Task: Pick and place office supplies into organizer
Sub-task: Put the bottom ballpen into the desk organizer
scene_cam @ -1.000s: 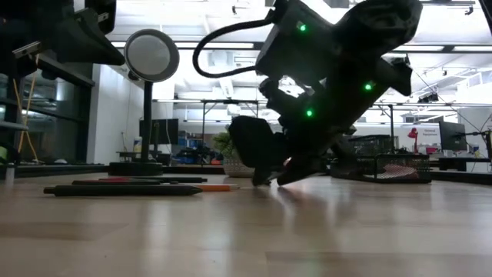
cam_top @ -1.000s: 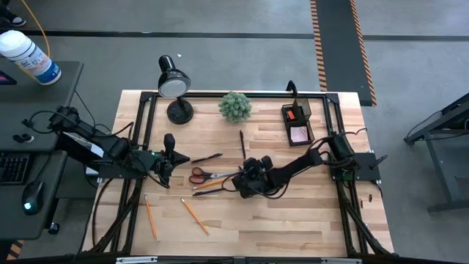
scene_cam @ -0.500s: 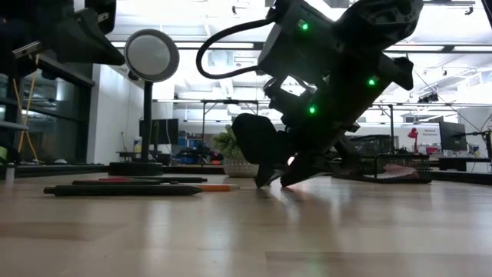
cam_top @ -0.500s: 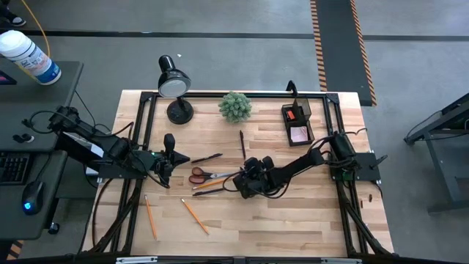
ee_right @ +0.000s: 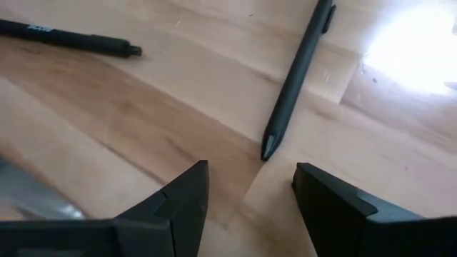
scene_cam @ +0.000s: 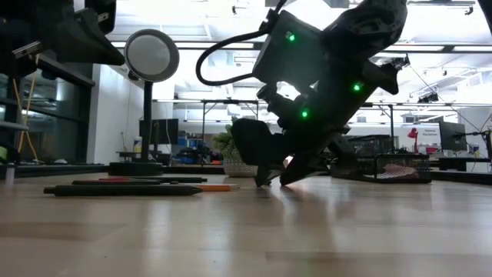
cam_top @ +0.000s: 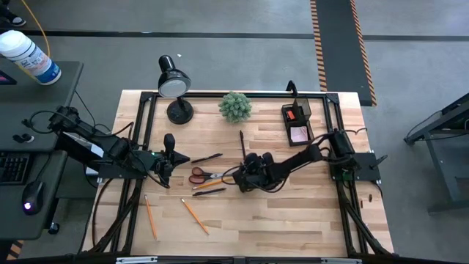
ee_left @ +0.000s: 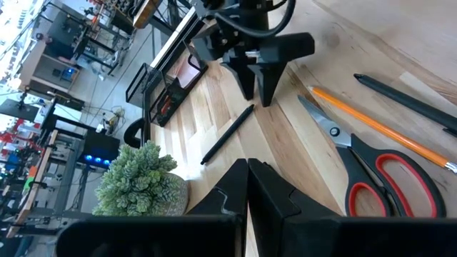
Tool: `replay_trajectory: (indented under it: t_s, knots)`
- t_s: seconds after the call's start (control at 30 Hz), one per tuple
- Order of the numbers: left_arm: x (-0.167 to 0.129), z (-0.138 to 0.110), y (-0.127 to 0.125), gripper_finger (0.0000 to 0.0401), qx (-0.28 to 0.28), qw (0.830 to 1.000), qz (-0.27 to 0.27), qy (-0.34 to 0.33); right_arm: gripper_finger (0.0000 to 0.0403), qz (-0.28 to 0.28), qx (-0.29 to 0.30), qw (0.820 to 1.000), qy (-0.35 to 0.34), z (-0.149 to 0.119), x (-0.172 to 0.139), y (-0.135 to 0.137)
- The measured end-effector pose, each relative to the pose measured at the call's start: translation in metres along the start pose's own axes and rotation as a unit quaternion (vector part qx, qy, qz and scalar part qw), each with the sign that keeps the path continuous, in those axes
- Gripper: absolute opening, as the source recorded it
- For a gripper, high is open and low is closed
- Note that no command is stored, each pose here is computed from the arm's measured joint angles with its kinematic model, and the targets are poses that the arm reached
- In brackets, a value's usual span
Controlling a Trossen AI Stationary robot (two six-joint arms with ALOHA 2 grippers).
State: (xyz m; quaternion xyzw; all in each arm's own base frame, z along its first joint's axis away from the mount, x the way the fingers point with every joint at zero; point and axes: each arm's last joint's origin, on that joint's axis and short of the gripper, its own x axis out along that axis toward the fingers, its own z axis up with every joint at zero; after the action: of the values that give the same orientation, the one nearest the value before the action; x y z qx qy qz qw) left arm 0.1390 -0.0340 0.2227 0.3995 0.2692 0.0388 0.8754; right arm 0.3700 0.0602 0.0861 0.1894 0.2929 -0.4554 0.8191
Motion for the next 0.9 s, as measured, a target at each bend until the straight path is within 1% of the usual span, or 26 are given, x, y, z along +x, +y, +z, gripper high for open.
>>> replay_trajectory:
  t_s: [0.23, 0.37, 0.43, 0.53, 0.7, 0.73, 0.9]
  knots:
    - [0.0, 0.0, 0.0, 0.0001, 0.0, 1.0, 0.0, 0.0, 0.0196, -0.022, 0.0, 1.0, -0.007, 0.007, 0.009, -0.007]
    - [0.0, 0.0, 0.0, 0.0001, 0.0, 1.0, 0.0, 0.0, 0.018, -0.035, -0.006, 0.999, -0.006, 0.012, 0.014, -0.011]
    - [0.0, 0.0, 0.0, 0.0001, 0.0, 1.0, 0.0, 0.0, 0.0163, -0.035, -0.012, 0.999, 0.001, 0.014, 0.017, -0.012]
    - [0.0, 0.0, 0.0, 0.0001, 0.0, 1.0, 0.0, 0.0, 0.0123, -0.033, -0.021, 0.999, 0.009, 0.016, 0.019, -0.013]
    - [0.0, 0.0, 0.0, 0.0001, 0.0, 1.0, 0.0, 0.0, 0.0035, -0.026, -0.044, 0.998, 0.021, 0.016, 0.02, -0.013]
    - [0.0, 0.0, 0.0, 0.0001, 0.0, 1.0, 0.0, 0.0, 0.0023, -0.025, -0.051, 0.998, 0.023, 0.016, 0.02, -0.013]
    - [0.0, 0.0, 0.0, 0.0001, 0.0, 1.0, 0.0, 0.0, 0.0025, -0.021, -0.062, 0.997, 0.029, 0.016, 0.02, -0.013]
